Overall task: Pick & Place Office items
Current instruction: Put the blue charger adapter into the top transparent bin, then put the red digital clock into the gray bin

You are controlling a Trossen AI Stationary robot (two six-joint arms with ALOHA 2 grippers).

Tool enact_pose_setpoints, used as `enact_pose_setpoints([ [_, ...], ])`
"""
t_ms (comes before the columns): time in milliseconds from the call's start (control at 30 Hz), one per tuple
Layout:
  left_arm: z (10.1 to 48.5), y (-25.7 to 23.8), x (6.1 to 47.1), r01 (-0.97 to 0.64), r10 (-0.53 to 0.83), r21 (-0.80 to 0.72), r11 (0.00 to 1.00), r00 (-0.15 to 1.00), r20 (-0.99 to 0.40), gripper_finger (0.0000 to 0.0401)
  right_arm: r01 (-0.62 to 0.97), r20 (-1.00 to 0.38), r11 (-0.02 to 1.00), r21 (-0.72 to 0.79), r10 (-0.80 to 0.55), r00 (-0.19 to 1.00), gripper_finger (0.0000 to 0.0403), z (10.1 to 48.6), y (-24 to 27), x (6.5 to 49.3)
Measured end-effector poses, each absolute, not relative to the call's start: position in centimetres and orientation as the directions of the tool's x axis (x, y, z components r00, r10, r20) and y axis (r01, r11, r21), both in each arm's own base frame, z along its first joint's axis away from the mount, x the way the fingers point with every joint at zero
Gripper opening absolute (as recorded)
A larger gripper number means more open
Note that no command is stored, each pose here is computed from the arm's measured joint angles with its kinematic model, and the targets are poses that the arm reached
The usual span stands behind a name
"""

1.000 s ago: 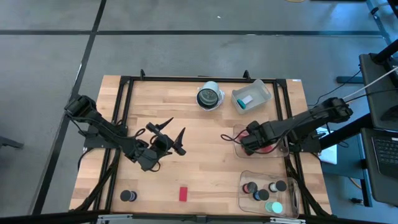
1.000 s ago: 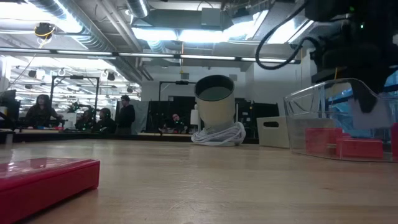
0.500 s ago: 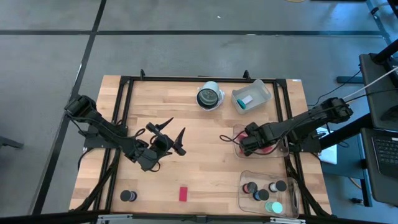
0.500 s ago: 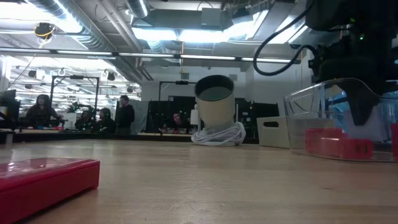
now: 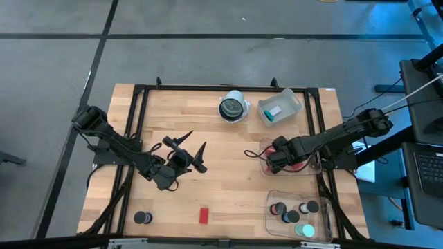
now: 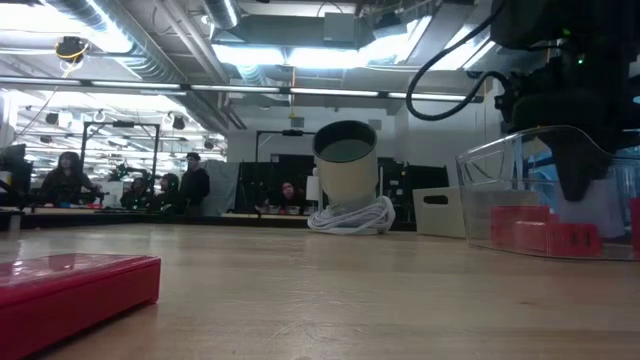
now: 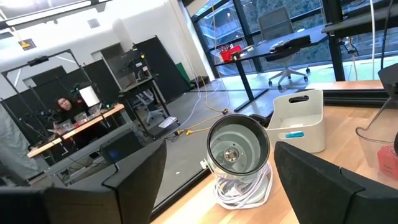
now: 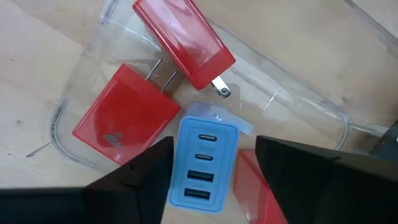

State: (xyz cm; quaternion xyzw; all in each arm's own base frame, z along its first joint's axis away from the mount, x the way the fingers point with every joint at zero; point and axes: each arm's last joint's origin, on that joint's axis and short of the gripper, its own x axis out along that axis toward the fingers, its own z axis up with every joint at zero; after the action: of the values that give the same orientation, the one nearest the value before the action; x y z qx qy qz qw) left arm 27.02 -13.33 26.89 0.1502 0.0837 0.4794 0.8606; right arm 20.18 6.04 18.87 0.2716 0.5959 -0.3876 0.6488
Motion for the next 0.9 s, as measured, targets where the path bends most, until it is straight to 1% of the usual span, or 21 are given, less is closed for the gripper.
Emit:
enact_pose_setpoints([
  [167,26.9,-13.6,26.9,-0.795,0.844,0.336,0.505,0.537,0.000,0.0297,0.809,-0.984,0.578,-0.103,-0.176,0.000,0.0259,19.2,6.1,20.4],
  [267,26.9,-14.3,26.6,-0.777,0.825,0.335,0.533,0.565,-0.001,0.0297,0.792,-0.985,0.602,-0.104,-0.175,0.004,0.0272,20.2,6.2,20.7],
  [367,26.9,-15.1,26.3,-0.736,0.773,0.302,0.607,0.635,-0.007,0.0297,0.770,-0.981,0.628,-0.114,-0.195,0.014,0.0280,21.8,6.3,21.1],
  [433,26.8,-15.6,26.2,-0.694,0.722,0.264,0.670,0.692,-0.014,0.0297,0.762,-0.973,0.637,-0.115,-0.226,0.042,0.0283,23.1,6.3,21.5],
  [533,26.3,-16.3,26.1,-0.591,0.611,0.208,0.780,0.791,-0.045,0.0297,0.745,-0.958,0.661,-0.093,-0.263,0.114,0.0283,25.1,6.4,22.3],
  [600,25.6,-16.8,26.1,-0.490,0.506,0.153,0.858,0.858,-0.092,0.0297,0.733,-0.946,0.677,-0.063,-0.275,0.173,0.0283,26.4,6.6,22.8],
  [667,24.7,-17.1,26.1,-0.346,0.353,0.069,0.936,0.917,-0.188,0.0297,0.716,-0.927,0.697,-0.036,-0.291,0.236,0.0283,27.7,6.9,23.3],
  [700,24.1,-17.1,26.1,-0.279,0.275,0.017,0.960,0.929,-0.248,0.0297,0.709,-0.917,0.705,-0.024,-0.298,0.266,0.0283,28.4,7.0,23.5],
  [767,23.1,-17.2,25.9,-0.176,0.128,-0.099,0.979,0.920,-0.371,0.0297,0.693,-0.895,0.721,-0.003,-0.311,0.320,0.0283,29.6,7.4,23.8],
  [800,22.7,-17.2,25.9,-0.150,0.076,-0.146,0.978,0.904,-0.421,0.0297,0.686,-0.884,0.728,0.005,-0.318,0.344,0.0283,30.1,7.5,23.9],
  [833,22.2,-17.3,25.8,-0.143,0.044,-0.184,0.972,0.888,-0.459,0.0297,0.679,-0.871,0.734,0.015,-0.324,0.369,0.0283,30.6,7.7,24.0],
  [900,21.4,-17.6,25.8,-0.162,0.026,-0.234,0.959,0.869,-0.494,0.0297,0.668,-0.849,0.744,0.028,-0.335,0.409,0.0283,31.4,8.0,24.1],
])
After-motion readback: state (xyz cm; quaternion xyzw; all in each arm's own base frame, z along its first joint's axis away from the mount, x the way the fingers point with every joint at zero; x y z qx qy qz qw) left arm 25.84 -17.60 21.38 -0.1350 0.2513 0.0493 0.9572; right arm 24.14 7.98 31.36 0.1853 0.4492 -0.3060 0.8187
